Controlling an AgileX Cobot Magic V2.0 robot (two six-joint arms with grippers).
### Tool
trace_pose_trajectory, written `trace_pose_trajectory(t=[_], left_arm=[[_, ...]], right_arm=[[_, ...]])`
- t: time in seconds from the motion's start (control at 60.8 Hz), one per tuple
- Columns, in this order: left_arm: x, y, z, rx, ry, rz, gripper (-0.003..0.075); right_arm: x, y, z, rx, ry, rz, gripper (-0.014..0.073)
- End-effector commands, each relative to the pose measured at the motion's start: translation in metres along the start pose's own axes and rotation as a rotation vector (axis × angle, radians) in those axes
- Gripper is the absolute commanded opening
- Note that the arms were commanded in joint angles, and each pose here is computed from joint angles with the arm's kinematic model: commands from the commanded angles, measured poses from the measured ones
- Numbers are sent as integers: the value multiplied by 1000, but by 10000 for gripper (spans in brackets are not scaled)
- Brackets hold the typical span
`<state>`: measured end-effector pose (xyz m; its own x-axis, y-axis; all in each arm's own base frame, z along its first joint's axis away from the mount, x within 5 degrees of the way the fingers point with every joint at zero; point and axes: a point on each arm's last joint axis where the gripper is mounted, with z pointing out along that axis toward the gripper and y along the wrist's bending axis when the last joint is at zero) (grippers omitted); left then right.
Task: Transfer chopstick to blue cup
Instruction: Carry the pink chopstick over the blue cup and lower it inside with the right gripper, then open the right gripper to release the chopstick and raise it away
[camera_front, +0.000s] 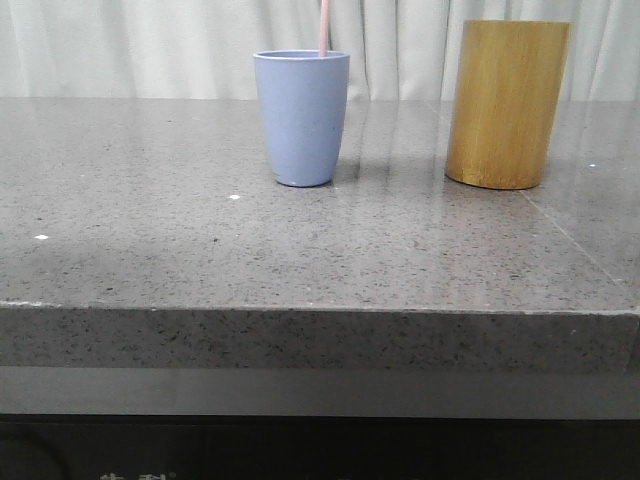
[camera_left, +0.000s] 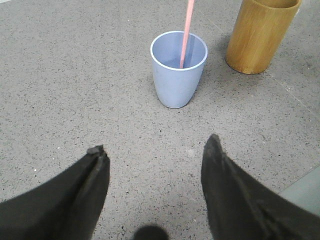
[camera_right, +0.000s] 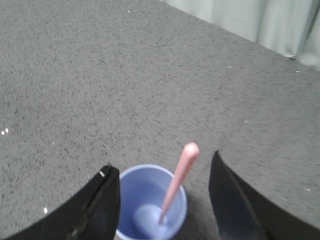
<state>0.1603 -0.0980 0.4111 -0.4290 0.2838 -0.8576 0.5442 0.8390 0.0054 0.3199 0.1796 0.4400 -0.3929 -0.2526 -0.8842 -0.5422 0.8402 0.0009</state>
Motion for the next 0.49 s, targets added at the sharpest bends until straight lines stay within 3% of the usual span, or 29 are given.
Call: trace_pose_trajectory(t=[0.0, 0.214, 0.477], left_arm=[[-13, -1, -11, 2, -110, -5, 410], [-13, -1, -11, -1, -109, -1, 410], [-13, -1, -11, -2, -104, 0, 410]], right_arm=[[-23, -3, -61, 50, -122, -52, 425], [-9, -5, -122, 76, -7, -52, 424], [43, -29, -161, 201, 46, 90, 424]])
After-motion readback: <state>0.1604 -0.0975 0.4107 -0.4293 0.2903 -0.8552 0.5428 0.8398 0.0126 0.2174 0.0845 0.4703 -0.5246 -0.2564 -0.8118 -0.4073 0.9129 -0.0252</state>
